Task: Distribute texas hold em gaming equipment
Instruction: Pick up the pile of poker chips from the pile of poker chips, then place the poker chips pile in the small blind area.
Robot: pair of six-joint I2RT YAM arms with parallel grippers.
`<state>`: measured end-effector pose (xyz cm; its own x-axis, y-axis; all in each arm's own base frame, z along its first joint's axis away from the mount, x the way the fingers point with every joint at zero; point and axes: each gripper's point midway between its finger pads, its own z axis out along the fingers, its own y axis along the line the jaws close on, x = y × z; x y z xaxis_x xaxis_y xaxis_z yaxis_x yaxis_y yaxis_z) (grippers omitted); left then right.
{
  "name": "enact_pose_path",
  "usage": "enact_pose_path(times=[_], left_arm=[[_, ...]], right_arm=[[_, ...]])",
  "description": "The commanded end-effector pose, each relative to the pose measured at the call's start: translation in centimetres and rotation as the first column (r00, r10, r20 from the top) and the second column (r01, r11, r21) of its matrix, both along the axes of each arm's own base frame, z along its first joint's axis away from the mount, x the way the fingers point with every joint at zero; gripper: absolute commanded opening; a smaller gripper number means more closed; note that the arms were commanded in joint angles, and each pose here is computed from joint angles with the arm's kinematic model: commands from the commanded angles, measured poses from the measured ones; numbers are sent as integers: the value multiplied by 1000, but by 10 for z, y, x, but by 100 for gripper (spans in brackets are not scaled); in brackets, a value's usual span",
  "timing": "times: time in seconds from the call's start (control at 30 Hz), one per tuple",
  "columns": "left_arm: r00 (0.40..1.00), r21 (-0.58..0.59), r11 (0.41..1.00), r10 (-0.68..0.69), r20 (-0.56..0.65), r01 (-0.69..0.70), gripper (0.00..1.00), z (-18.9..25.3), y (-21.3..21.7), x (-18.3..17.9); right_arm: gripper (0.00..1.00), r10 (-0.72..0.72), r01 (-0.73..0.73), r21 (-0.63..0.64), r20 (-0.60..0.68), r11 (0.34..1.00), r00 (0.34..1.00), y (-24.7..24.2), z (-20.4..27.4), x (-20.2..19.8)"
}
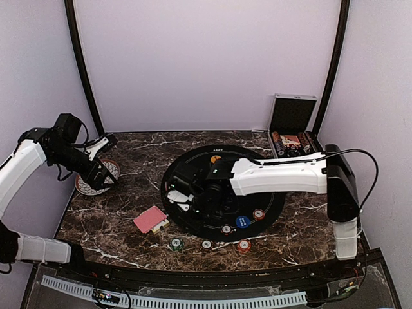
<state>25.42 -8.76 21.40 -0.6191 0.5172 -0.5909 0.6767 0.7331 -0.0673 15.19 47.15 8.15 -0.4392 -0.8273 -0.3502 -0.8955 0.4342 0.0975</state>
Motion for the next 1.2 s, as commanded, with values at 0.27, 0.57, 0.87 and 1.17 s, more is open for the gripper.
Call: enact_pose_path(times=[0.27,0.57,0.87,1.17], left_arm=[[975,15,987,-153,-159,157,99,-60,-58,-19],[955,65,965,-241,-174,255,99,-83,-83,-27],[933,124,930,-326,-154,346,99,-102,-92,-35],[903,176,890,-394,-171,421,99,-127,-105,-44]], right_arm=[[13,-458,460,-29,53,887,887,-146,14,108],[11,-631,637,-67,92,767,770,-215,-3,150],[11,-736,742,-113,98,661,670,-270,-17,155],[10,-759,757,-161,64,633,648,-287,-43,135]])
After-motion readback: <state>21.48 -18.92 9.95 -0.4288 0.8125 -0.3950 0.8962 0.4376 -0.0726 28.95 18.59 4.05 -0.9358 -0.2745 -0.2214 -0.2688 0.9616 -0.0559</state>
